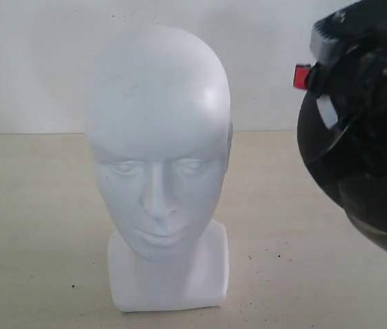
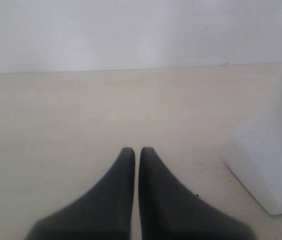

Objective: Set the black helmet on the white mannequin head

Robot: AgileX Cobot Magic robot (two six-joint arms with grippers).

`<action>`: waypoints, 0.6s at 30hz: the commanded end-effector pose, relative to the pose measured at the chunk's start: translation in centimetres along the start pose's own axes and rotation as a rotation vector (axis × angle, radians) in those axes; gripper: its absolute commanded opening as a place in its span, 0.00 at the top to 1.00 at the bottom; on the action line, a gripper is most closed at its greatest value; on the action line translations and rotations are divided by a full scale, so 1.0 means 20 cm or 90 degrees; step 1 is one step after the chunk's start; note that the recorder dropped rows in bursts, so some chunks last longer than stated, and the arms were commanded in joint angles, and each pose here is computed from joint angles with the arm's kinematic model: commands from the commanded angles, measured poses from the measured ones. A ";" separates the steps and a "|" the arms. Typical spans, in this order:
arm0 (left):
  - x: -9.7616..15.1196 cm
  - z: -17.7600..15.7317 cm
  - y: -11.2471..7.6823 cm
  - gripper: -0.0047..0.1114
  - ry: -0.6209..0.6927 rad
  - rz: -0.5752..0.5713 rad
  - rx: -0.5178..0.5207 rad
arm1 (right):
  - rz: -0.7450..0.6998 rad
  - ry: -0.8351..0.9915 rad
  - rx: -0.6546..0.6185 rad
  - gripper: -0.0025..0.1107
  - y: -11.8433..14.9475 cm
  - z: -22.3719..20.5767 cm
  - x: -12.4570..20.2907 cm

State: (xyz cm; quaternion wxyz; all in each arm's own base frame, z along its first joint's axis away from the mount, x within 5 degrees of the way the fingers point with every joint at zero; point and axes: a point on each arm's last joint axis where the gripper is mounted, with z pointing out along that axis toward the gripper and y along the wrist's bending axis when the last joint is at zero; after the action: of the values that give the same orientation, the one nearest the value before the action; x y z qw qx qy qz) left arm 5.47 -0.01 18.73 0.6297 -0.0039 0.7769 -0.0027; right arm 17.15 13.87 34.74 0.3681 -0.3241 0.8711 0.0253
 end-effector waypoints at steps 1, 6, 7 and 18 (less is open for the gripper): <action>0.01 0.00 0.00 0.92 0.001 0.000 0.003 | -0.017 -0.185 0.031 0.98 -0.08 -0.26 -0.05; 0.01 0.00 0.00 0.92 0.001 0.000 0.003 | -0.008 -0.351 0.041 0.98 -0.13 -0.51 -0.03; 0.01 0.00 0.00 0.92 0.001 0.000 0.003 | -0.008 -0.378 0.044 0.98 -0.14 -0.55 -0.02; 0.01 0.00 0.00 0.92 0.001 0.000 0.003 | -0.102 -0.678 0.101 0.98 -0.17 -0.86 0.01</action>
State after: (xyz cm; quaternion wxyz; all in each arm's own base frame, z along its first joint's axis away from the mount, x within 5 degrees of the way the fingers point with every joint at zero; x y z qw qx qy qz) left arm 5.47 -0.01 18.73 0.6297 -0.0039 0.7769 -0.0027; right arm 9.58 6.81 45.53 0.6989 -0.2788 0.6483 0.1160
